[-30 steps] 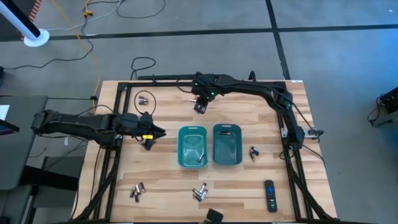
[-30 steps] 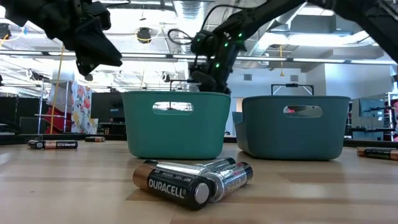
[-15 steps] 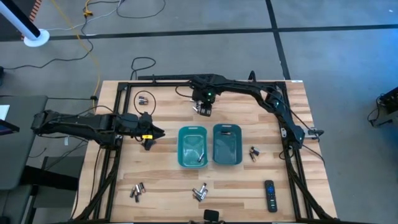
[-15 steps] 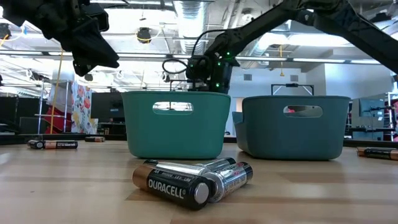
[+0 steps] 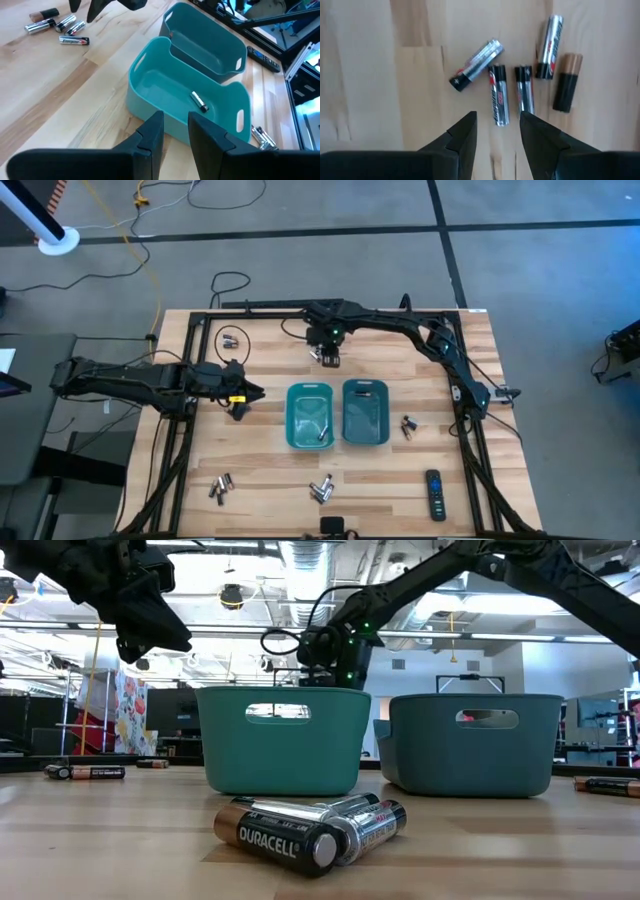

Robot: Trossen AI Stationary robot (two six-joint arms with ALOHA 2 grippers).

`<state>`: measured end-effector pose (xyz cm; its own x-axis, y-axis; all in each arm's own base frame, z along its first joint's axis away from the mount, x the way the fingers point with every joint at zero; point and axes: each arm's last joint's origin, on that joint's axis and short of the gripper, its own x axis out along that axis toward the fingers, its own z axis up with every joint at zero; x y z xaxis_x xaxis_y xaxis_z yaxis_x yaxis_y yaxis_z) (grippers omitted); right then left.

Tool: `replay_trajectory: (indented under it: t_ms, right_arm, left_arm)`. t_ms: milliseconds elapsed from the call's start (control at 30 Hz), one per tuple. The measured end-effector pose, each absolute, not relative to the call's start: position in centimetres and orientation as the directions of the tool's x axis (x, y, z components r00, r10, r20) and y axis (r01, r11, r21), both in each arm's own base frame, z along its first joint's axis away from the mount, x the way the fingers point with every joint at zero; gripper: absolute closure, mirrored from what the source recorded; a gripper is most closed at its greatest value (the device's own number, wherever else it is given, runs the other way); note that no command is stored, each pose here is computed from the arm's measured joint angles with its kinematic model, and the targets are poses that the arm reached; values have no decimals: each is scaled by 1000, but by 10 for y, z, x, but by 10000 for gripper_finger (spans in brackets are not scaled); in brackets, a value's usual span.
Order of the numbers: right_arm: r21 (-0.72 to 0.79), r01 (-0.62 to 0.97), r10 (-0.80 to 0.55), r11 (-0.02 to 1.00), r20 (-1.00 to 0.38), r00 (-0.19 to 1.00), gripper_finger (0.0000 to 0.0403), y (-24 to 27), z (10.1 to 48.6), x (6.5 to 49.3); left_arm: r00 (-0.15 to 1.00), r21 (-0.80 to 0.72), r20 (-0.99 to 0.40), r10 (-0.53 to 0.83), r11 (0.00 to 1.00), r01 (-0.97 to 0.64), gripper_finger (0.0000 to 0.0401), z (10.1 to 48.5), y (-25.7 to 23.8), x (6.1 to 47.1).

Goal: Sort batteries
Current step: Put the black battery into the blue bin

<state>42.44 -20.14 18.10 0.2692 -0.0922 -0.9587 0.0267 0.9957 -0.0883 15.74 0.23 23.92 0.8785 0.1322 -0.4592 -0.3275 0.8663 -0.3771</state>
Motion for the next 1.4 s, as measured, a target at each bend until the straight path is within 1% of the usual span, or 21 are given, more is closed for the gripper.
replay_trajectory:
  t_ms: [100, 200, 333, 500, 633, 933, 1067, 1400]
  right_arm:
    - [-76, -4, -71, 997, -956, 285, 237, -201, 181, 425]
    - [-89, -3, -84, 996, -946, 314, 237, -202, 182, 428]
    - [-85, -5, -78, 996, -945, 317, 237, -202, 180, 427]
    - [-65, -8, -60, 998, -959, 277, 237, -200, 167, 422]
    - [-87, 9, -85, 996, -948, 308, 244, -202, 167, 425]
    - [-82, 34, -88, 996, -951, 297, 272, -210, 166, 420]
    - [-71, 36, -78, 997, -959, 274, 274, -209, 165, 417]
    - [-65, 72, -83, 995, -955, 285, 274, -206, 167, 420]
  left_arm:
    - [878, -375, -459, 138, 866, -331, 318, 239, 2, 157]
    - [878, -374, -459, 139, 866, -332, 318, 239, 2, 157]
    - [878, -373, -459, 139, 867, -332, 318, 239, 2, 157]
    - [878, -372, -459, 138, 867, -331, 318, 239, 2, 157]
    - [878, -373, -459, 138, 867, -331, 318, 239, 2, 157]
    - [879, -375, -459, 131, 868, -325, 318, 239, 2, 157]
    - [879, -378, -460, 125, 869, -321, 318, 239, 2, 158]
    - [879, -377, -460, 125, 869, -321, 318, 239, 2, 158]
